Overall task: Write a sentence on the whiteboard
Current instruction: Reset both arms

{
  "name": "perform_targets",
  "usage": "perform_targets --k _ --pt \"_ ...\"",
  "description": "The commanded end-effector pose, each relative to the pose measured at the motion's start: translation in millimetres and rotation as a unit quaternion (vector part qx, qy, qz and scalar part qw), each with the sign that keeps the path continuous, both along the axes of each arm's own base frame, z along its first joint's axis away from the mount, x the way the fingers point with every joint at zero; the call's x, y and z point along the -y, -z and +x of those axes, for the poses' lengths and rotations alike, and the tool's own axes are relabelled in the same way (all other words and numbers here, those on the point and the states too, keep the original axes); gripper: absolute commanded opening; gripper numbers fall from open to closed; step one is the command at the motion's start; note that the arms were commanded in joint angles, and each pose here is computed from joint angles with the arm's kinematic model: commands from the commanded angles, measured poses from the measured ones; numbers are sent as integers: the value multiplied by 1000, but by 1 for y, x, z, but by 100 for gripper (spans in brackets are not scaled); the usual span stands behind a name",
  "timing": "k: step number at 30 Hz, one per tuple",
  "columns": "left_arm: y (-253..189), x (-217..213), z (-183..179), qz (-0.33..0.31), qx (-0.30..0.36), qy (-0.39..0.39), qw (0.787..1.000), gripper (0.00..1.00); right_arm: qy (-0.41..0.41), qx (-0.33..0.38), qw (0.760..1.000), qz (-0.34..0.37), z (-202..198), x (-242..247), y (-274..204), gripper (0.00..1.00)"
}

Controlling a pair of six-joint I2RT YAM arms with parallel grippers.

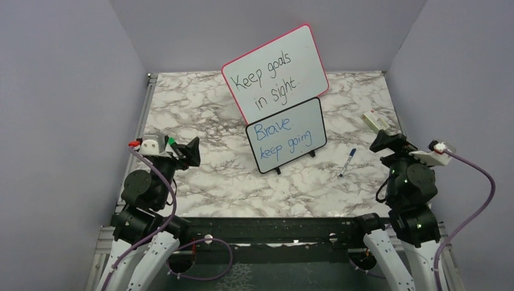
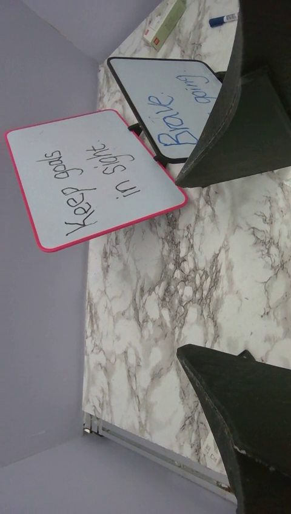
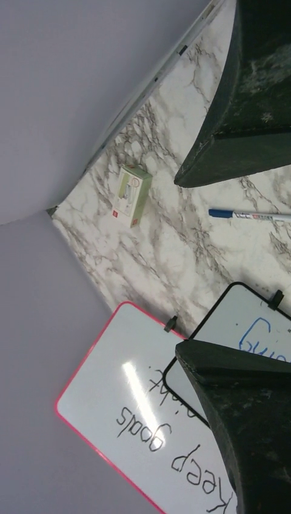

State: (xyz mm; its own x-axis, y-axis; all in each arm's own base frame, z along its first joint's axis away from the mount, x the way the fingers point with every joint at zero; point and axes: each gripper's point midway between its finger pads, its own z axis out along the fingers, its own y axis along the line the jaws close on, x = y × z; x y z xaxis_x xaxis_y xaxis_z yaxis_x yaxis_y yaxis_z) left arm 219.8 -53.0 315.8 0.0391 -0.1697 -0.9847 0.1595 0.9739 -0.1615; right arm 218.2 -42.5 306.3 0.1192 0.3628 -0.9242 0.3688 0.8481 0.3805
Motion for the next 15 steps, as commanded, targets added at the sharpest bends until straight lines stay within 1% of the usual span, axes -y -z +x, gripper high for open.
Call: perform_targets --k 1,4,8,12,15 --pt "-19 -15 -11 -33 25 -31 999 99 4 -6 999 -48 -24 10 -6 100" --pt "-20 -21 -15 -46 35 -41 997 99 6 20 997 -72 -35 14 -11 100" --pt "-25 -31 -24 -88 68 -60 992 99 -5 55 995 -87 -49 14 -15 100" --pt "-32 -38 -40 -105 113 -57 986 99 -4 69 993 -93 -47 14 -9 100" --pt "-33 -40 -46 -109 126 -55 985 99 -13 74 993 -96 -45 11 -8 100"
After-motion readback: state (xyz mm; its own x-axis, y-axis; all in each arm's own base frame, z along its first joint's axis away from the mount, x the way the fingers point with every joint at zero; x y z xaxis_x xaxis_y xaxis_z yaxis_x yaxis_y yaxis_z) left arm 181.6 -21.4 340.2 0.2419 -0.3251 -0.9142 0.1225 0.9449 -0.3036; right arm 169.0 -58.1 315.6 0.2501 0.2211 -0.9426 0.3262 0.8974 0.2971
